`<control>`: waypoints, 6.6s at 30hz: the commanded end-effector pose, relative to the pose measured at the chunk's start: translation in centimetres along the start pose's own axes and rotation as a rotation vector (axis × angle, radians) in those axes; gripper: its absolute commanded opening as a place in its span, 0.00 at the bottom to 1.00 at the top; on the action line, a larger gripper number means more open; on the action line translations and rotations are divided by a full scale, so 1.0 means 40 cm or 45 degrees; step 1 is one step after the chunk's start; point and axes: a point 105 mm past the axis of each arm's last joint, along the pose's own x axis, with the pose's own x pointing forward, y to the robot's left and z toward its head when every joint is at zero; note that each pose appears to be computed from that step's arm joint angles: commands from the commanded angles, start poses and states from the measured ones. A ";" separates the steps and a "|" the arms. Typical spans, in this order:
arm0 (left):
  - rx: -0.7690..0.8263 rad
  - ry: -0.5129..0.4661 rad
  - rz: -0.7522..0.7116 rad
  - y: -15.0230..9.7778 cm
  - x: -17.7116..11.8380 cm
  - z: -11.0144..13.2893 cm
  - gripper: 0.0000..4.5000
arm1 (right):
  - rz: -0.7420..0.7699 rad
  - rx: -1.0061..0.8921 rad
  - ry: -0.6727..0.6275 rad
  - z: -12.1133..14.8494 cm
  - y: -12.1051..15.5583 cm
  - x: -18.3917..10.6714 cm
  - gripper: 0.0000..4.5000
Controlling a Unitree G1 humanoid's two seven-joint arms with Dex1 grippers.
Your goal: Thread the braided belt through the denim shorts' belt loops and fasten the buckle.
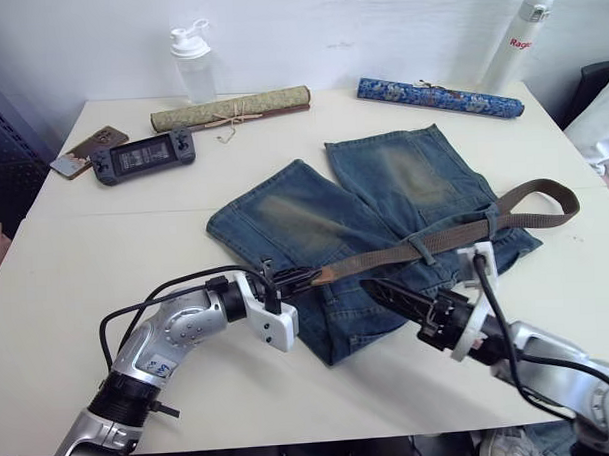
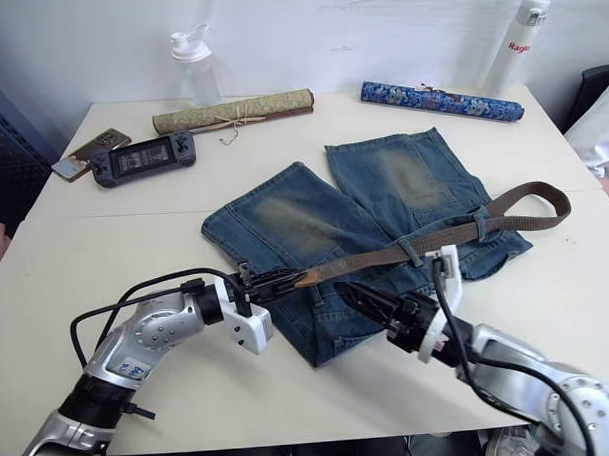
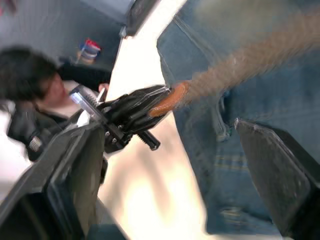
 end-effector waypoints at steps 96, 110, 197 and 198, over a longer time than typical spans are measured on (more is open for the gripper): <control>-0.442 0.062 -0.065 -0.097 -0.133 -0.017 0.58 | -0.134 0.568 0.084 -0.077 -0.129 0.215 0.00; -0.443 0.068 -0.177 -0.120 -0.120 0.003 0.58 | -0.143 0.637 0.058 -0.073 -0.123 0.234 0.00; -0.256 0.247 0.051 -0.136 -0.198 -0.063 0.00 | -0.716 -1.062 0.321 0.058 -0.313 0.005 0.01; -0.237 0.269 0.045 -0.137 -0.225 -0.073 0.00 | -0.719 -1.038 0.341 0.049 -0.318 0.006 0.01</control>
